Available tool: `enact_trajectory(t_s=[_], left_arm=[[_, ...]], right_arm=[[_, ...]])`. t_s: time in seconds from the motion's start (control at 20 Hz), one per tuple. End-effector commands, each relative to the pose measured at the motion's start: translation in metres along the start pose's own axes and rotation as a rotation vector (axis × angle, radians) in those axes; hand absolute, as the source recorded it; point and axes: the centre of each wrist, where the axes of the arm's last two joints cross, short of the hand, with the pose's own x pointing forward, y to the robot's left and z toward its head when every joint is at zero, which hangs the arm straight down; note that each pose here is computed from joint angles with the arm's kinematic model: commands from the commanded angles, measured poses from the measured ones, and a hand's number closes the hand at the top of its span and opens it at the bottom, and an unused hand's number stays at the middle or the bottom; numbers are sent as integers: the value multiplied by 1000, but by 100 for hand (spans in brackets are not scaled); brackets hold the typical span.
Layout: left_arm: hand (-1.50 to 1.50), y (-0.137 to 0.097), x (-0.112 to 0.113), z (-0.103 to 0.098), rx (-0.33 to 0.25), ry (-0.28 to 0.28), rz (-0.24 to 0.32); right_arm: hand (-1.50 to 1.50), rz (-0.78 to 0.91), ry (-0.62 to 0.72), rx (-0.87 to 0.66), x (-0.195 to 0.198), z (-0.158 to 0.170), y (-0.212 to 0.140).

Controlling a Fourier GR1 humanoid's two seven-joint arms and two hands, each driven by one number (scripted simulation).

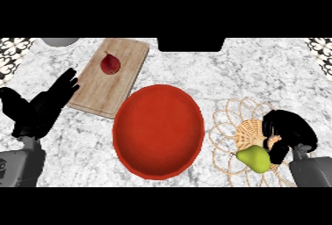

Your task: Pick the cupcake from the placemat and place it in the bowl

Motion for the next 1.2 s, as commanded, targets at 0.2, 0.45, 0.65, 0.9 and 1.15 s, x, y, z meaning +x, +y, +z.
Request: enact_trajectory(t_s=[0.2, 0.45, 0.65, 0.9, 1.15], left_arm=[[0, -6, 6, -8, 6, 15, 6], [0, -1, -8, -2, -7, 16, 4], [0, -14, -14, -3, -10, 9, 2], [0, 3, -7, 5, 24, 19, 11], [0, 1, -12, 2, 15, 13, -4]], right_arm=[[150, 43, -176, 2, -13, 3, 8], [150, 134, -441, 52, -64, 12, 14], [150, 141, -530, -31, -67, 29, -2], [150, 118, -610, -99, -66, 77, -29], [150, 138, -642, -129, -61, 126, -69]])
